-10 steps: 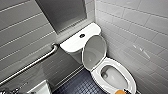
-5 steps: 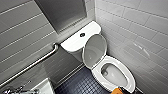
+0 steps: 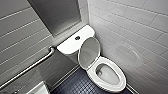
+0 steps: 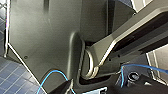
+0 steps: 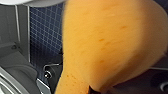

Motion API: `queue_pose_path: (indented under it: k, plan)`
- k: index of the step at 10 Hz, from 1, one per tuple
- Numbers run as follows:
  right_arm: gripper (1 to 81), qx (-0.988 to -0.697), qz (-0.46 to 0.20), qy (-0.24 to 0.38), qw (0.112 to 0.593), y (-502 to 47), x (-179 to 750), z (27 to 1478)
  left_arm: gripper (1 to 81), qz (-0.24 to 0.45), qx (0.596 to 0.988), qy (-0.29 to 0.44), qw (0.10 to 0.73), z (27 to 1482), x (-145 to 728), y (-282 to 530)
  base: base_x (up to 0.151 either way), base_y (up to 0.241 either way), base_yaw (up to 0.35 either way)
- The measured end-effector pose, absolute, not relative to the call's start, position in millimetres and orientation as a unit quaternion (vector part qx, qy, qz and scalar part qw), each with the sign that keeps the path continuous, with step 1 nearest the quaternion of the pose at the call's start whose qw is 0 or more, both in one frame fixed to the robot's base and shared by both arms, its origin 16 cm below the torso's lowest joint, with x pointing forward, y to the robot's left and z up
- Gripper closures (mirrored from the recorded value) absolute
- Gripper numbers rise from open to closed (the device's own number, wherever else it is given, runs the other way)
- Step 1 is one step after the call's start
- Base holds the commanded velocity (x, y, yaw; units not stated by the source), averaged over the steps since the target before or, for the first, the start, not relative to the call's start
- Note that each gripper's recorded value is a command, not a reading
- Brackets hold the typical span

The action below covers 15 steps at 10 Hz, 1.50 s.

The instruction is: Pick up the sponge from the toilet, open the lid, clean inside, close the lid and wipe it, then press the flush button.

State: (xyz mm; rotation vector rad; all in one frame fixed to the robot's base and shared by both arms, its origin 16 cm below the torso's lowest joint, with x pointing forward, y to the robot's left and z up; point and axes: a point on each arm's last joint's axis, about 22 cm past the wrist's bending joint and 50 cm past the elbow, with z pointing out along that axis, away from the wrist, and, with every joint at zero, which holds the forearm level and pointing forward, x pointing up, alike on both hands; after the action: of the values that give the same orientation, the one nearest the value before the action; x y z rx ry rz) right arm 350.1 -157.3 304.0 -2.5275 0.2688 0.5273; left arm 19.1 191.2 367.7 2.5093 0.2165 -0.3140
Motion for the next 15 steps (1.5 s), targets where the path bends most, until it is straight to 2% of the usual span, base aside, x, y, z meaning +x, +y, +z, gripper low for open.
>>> queue_pose_path:
  k: [3,6,10,15]
  plan:
    - [81.1,-0.929,0.237,0.123,0.257,-186.7,261.5,322.5,1.0,-0.11,0.945,0.1,0.292,389.5,47.4,216.6,0.0,0.0,0.0]
    - [81.1,-0.924,0.282,0.132,0.22,-241.3,141.0,342.2,1.0,-0.098,0.941,0.123,0.3,411.1,84.3,223.8,0.0,0.0,0.0]
    - [81.1,-0.941,0.237,0.124,0.209,-297.7,60.2,374.6,1.0,-0.05,0.94,0.108,0.318,441.4,151.0,210.7,0.0,0.0,0.0]
    - [81.1,-0.94,0.215,0.089,0.251,-268.1,-36.0,398.2,1.0,-0.034,0.937,0.107,0.331,461.3,187.8,192.7,0.0,0.0,0.0]
